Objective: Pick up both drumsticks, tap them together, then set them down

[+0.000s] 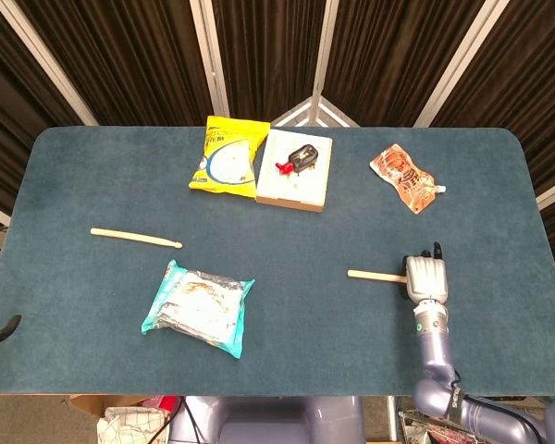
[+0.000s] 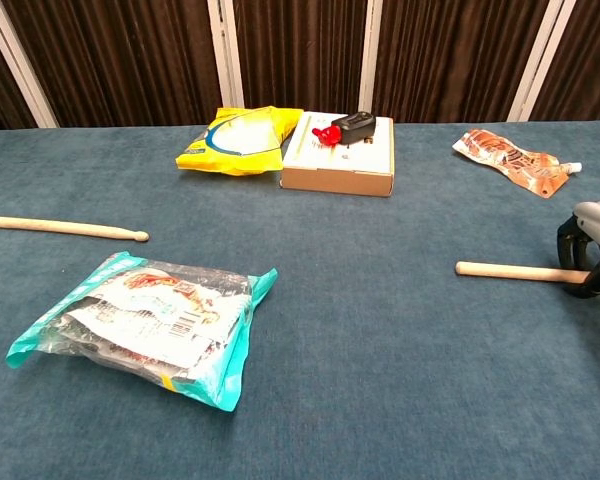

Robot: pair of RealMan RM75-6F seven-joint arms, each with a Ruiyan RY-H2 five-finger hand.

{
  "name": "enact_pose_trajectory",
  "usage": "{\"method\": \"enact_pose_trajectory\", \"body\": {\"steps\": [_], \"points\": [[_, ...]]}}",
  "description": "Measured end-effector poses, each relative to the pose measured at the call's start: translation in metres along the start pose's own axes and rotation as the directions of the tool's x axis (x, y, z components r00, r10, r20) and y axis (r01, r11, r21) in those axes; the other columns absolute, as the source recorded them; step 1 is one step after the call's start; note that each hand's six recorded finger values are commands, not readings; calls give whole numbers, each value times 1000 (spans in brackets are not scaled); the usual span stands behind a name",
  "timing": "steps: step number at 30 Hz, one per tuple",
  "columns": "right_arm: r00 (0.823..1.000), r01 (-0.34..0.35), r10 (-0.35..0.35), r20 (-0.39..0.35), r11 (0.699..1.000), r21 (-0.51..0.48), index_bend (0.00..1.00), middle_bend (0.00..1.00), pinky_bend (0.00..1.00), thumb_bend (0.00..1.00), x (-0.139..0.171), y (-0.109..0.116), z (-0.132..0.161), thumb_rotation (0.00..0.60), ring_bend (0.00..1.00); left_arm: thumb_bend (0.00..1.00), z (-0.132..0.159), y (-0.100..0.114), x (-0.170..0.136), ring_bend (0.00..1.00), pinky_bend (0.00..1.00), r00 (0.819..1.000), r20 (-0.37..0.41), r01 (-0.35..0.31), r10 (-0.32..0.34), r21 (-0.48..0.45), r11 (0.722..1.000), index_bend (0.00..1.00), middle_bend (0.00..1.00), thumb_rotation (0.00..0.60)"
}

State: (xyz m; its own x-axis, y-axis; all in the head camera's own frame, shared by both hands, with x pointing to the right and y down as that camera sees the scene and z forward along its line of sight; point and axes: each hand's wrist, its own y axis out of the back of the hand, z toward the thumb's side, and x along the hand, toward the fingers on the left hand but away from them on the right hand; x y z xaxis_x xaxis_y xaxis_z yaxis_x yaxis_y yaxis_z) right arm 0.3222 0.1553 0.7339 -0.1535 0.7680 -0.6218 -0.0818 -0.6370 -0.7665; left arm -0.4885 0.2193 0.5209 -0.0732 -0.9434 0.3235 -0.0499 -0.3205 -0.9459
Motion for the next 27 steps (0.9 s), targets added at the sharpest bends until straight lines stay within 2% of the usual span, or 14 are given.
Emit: {"method": "enact_pose_trajectory", "body": {"steps": [19,27], "points": [[1000,15,-15,-7,1000,14,556,550,0,349,-3,3,5,600,286,306,1,-3,1,0,0,1000,2,10,-10,5,1000,13,16,600],[1000,19,-19,-16,999,35,620,600,0,381,-2,3,8,600,313,306,2,-3,1,0,0,1000,3,12,-12,8,1000,13,16,600]]}}
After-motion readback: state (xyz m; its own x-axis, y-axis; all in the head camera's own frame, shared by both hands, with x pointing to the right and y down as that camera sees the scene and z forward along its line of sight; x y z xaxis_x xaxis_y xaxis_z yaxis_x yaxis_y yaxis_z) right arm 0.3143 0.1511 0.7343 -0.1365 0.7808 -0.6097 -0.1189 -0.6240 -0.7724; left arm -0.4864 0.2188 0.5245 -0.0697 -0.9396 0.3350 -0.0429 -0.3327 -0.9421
